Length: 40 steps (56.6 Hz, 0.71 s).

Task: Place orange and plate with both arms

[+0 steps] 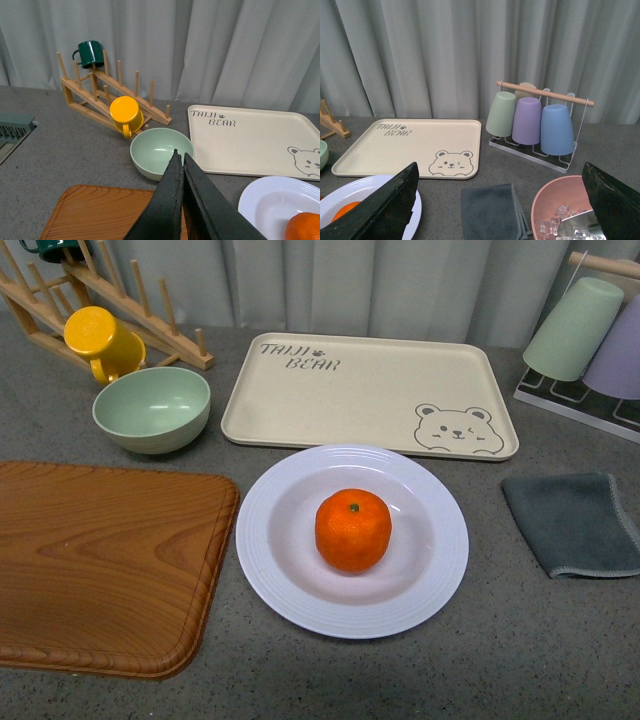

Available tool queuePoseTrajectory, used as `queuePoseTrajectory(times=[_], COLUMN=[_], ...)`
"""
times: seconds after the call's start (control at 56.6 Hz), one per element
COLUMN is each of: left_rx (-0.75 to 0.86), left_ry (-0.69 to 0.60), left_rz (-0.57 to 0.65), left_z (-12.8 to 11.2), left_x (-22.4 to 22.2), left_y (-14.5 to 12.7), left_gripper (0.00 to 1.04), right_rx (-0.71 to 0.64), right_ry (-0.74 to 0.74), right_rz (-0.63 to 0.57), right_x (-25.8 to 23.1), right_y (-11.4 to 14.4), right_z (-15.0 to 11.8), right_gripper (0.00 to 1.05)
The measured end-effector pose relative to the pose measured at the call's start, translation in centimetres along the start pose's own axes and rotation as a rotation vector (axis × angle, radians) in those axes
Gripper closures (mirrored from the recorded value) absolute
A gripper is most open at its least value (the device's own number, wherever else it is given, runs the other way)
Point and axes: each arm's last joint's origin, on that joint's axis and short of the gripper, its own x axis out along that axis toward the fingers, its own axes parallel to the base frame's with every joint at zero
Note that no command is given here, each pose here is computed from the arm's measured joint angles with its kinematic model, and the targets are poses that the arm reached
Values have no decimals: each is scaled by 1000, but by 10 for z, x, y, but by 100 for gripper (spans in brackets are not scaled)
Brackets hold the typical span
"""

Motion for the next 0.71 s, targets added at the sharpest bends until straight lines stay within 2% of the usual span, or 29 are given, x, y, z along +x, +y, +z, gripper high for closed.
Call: queuePoseTrajectory(times=[0.389, 0.512, 0.636, 0.707], left_rx=[2, 1, 2, 2], left_ry=[-11, -22, -28, -33], left_rz=[-19, 11, 9, 9], left_z=[4, 7, 9, 10], left_x=[-26, -32, -38, -41], left_y=[20, 26, 26, 26], left_gripper=[101, 101, 101, 101], right_rx=[0, 0, -53, -67], right_ry=[0, 2, 144, 161], right_rz=[0, -5, -244, -231], right_x=[0, 0, 8, 16], right_y=[0, 0, 0, 3], right_z=[0, 0, -3, -4], right_gripper=[9, 9, 9, 9])
